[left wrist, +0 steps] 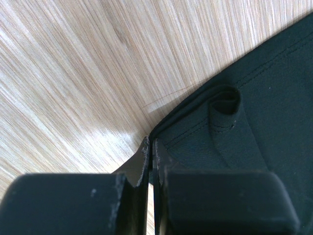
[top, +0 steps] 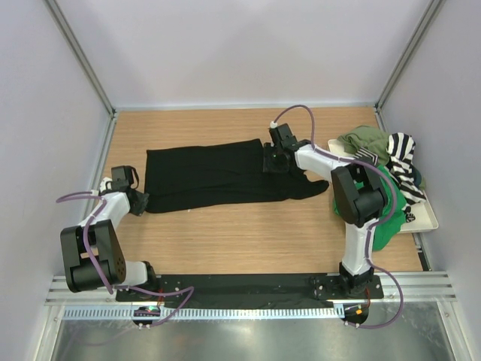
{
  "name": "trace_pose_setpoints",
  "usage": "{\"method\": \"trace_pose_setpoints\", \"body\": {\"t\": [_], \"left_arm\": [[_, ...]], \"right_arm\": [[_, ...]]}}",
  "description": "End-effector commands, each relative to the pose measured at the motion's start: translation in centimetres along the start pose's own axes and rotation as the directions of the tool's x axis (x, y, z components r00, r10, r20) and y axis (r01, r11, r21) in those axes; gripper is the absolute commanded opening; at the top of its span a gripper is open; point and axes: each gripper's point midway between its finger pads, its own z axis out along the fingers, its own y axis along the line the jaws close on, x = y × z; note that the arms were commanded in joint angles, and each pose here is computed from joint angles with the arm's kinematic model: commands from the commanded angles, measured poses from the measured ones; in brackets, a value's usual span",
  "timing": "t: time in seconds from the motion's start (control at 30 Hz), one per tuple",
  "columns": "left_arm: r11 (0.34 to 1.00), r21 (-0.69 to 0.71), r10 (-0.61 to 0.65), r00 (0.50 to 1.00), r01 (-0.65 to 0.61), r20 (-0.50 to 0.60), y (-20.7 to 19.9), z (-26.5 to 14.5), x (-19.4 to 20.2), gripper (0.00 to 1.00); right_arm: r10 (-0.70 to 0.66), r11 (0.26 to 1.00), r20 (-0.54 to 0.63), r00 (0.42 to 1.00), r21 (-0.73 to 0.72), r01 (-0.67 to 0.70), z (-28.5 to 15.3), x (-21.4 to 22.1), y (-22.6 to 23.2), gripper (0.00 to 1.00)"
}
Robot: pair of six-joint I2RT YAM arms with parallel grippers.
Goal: Fold and stack the tank tops
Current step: Fold the tank top
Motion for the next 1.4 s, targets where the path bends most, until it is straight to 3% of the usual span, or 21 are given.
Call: {"method": "trace_pose_setpoints", "body": {"t": [0.0, 0.13, 0.37, 0.6, 1.1, 1.17, 1.23, 1.37], "left_arm": [[1.000, 0.013, -0.001, 0.999, 0.000, 0.053, -0.6, -0.6, -1.6, 0.00], [1.000, 0.012, -0.001, 0.999, 0.000, 0.054, -0.6, -0.6, -1.7, 0.00], [1.000, 0.008, 0.000, 0.999, 0.000, 0.054, -0.5, -0.5, -1.6, 0.00], [1.000, 0.003, 0.004, 0.999, -0.004, 0.054, -0.3, -0.5, -1.6, 0.00], [1.000, -0.002, 0.009, 0.998, -0.009, 0.065, -0.2, -0.7, -1.8, 0.00], [1.000, 0.001, 0.007, 0.998, -0.007, 0.066, -0.3, -0.8, -1.9, 0.00], [1.000, -0.002, 0.008, 0.998, -0.008, 0.063, -0.3, -0.7, -1.8, 0.00], [1.000, -0.007, 0.010, 0.998, -0.010, 0.062, -0.3, -0.7, -1.9, 0.00]], "right_arm": [[-0.018, 0.999, 0.030, 0.999, -0.047, 0.020, 0.1, -1.4, 1.7, 0.41], [-0.020, 0.999, 0.011, 1.000, -0.043, 0.021, 0.8, -1.1, 1.8, 0.34], [-0.018, 0.999, 0.007, 1.000, -0.031, 0.018, 1.0, -1.5, 1.9, 0.01], [0.023, 0.998, 0.107, 0.994, 0.060, -0.030, -0.4, -4.1, 0.4, 0.01], [0.082, 0.988, 0.139, 0.987, 0.117, -0.099, 0.5, -5.4, -0.9, 0.01], [0.082, 0.988, 0.129, 0.988, 0.121, -0.098, 0.7, -5.2, -1.0, 0.08], [0.082, 0.987, 0.118, 0.990, 0.129, -0.097, 1.0, -4.9, -1.2, 0.24], [0.076, 0.988, 0.129, 0.989, 0.123, -0.092, 0.2, -4.8, -1.2, 0.47]]}}
